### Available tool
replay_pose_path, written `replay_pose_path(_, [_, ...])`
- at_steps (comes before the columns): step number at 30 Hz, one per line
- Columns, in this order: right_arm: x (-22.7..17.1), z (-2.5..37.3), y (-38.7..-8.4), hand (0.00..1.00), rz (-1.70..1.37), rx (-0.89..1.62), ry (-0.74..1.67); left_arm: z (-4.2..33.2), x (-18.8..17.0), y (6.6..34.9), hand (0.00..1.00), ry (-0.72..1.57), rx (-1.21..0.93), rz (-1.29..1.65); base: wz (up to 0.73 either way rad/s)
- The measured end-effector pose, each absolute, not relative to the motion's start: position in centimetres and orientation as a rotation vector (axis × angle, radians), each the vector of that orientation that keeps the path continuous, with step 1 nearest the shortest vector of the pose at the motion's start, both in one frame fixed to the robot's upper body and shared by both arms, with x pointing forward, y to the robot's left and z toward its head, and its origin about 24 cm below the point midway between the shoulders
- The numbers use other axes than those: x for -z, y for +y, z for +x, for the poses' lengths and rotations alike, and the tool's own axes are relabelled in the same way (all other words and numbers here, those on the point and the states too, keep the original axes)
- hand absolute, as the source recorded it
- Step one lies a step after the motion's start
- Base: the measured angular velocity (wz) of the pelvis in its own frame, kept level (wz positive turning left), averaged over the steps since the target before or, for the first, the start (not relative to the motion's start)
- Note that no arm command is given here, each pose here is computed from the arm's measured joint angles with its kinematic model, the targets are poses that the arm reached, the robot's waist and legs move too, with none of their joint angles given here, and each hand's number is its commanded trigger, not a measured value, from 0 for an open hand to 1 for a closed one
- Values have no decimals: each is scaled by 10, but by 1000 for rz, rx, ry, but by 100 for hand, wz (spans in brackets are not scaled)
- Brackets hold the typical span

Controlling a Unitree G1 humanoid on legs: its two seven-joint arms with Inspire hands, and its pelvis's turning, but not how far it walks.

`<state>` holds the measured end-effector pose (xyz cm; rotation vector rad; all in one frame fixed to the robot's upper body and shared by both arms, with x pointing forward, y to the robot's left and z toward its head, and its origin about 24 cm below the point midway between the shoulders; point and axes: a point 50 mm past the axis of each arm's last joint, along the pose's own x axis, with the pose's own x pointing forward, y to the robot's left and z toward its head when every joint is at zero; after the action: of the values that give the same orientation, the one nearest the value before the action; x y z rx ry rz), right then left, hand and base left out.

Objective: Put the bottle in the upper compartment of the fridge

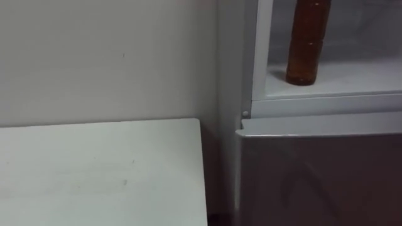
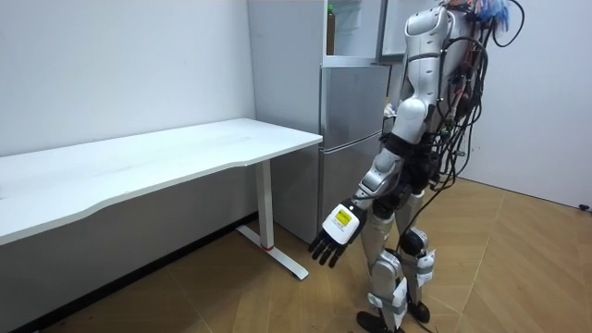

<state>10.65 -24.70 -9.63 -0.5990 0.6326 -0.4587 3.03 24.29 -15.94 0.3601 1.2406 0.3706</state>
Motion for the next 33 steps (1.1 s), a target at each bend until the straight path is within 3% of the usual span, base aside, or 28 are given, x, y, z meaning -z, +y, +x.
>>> replay_pose_path(11, [144,49,-244,0,-425,339,1047,23,161,242,0,1280,-306,366,4])
replay_pose_path(33, [161,41,-237,0,-215,162,1250,15,164,240,0,1414,-123,457,1])
